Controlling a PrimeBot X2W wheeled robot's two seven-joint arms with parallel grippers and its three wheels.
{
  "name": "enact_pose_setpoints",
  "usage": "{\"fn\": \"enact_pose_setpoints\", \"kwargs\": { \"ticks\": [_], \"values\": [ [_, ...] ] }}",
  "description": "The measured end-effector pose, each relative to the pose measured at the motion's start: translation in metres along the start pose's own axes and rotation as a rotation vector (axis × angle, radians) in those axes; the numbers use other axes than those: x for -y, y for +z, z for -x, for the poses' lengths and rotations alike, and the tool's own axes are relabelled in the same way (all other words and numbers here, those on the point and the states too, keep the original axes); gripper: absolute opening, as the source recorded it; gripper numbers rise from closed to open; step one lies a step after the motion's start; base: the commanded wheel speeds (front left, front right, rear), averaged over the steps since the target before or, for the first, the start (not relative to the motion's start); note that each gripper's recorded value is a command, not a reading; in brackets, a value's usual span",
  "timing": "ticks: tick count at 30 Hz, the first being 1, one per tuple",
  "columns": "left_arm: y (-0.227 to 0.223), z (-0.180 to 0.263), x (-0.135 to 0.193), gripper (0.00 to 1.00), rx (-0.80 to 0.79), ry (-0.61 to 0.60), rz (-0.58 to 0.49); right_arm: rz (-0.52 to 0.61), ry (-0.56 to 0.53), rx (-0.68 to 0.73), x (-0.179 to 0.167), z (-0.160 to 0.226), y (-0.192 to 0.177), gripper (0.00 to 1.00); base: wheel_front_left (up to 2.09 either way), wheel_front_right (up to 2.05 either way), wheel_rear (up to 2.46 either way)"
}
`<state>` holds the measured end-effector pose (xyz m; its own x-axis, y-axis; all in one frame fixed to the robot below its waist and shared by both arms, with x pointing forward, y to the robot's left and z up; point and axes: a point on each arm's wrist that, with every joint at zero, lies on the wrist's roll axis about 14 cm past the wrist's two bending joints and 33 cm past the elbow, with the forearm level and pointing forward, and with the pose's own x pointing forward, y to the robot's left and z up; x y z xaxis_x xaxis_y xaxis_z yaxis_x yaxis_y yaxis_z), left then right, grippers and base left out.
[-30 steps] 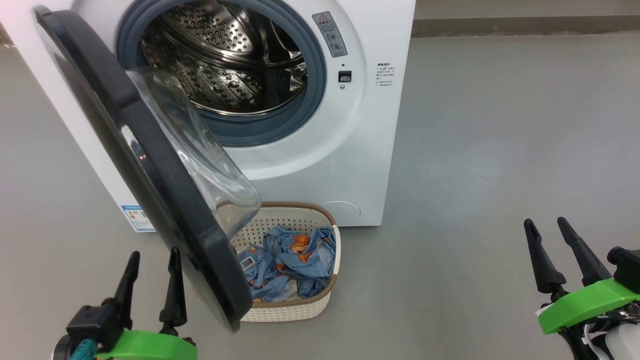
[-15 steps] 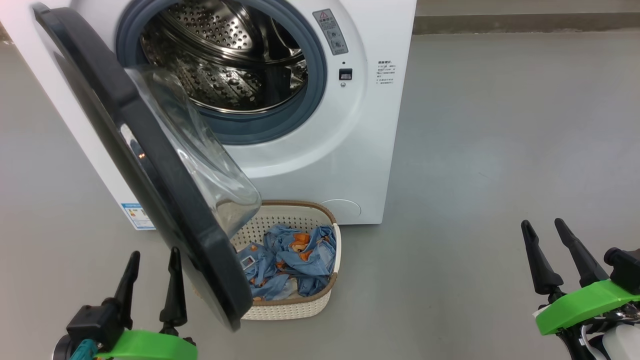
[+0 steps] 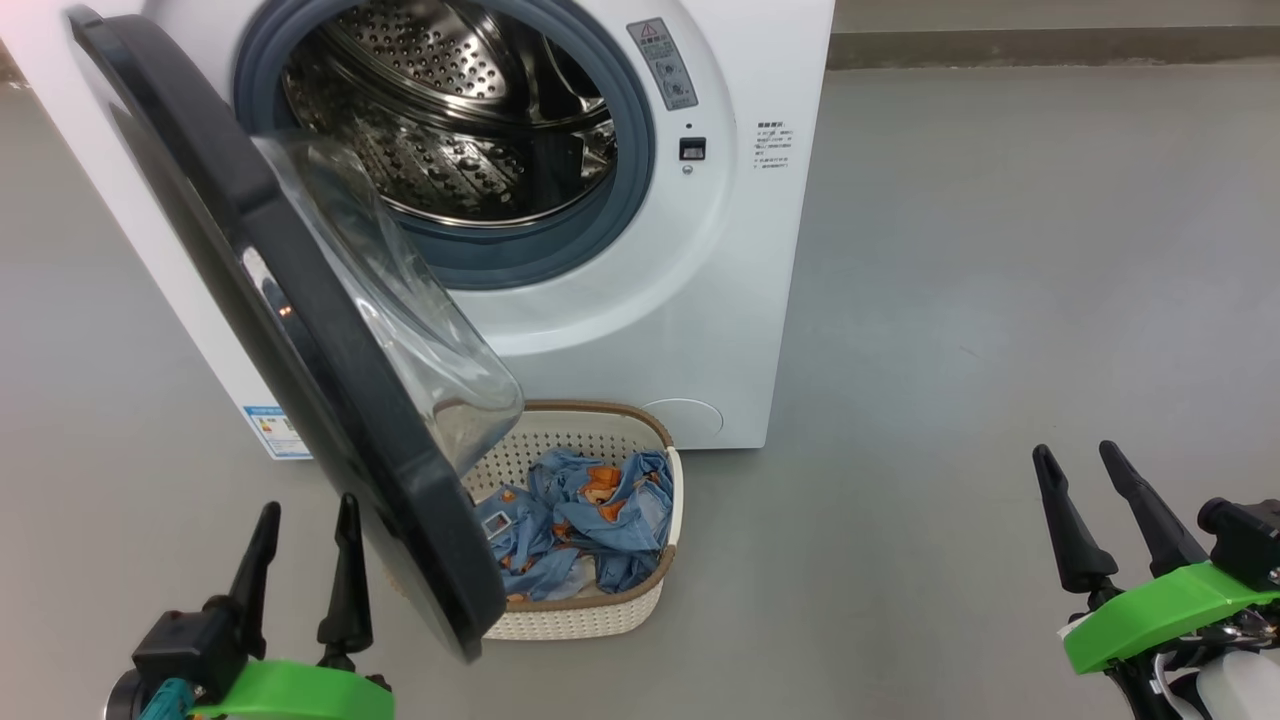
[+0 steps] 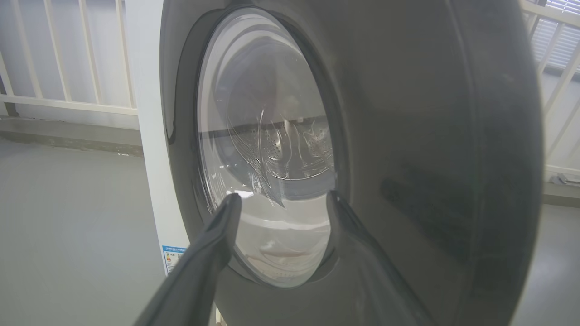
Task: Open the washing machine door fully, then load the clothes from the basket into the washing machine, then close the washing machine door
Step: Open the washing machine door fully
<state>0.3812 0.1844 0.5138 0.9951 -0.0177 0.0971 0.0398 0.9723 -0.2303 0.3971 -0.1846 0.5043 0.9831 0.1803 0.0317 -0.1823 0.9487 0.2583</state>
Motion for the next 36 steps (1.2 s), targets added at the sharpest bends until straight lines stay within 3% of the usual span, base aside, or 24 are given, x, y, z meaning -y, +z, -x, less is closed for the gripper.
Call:
{"fn": "enact_pose_setpoints", "kwargs": {
  "ticks": [2, 4, 5, 6, 15, 23, 36],
  "values": [
    [0.0, 0.0, 0.0, 0.85, 0.0, 0.0, 0.0, 0.0, 0.001, 0.0, 0.0, 0.0, 0.0, 1.0, 0.0, 0.0, 0.0],
    [0.0, 0.0, 0.0, 0.42, 0.0, 0.0, 0.0, 0.0, 0.002, 0.0, -0.001, -0.001, 0.0, 1.0, 0.0, 0.0, 0.0],
    [0.0, 0.0, 0.0, 0.09, 0.0, 0.001, 0.0, 0.0, 0.002, 0.0, 0.0, -0.001, 0.0, 1.0, 0.0, 0.0, 0.0],
    [0.0, 0.0, 0.0, 0.0, 0.0, 0.001, 0.0, 0.0, 0.001, -0.001, 0.0, -0.001, 0.0, 1.0, 0.0, 0.0, 0.0],
    [0.012, -0.001, -0.001, 0.0, 0.037, 0.004, 0.006, -0.002, 0.006, -0.003, -0.002, -0.002, -0.001, 1.0, 0.0, 0.0, 0.0],
    [0.05, -0.004, 0.001, 0.0, 0.157, -0.004, -0.002, -0.004, 0.013, -0.005, -0.005, -0.004, -0.002, 1.0, 0.0, 0.0, 0.0],
    [0.124, 0.001, 0.05, 0.0, 0.39, -0.156, -0.006, -0.006, 0.032, -0.002, -0.013, -0.006, -0.001, 1.0, 0.0, 0.0, 0.0]
  ]
}}
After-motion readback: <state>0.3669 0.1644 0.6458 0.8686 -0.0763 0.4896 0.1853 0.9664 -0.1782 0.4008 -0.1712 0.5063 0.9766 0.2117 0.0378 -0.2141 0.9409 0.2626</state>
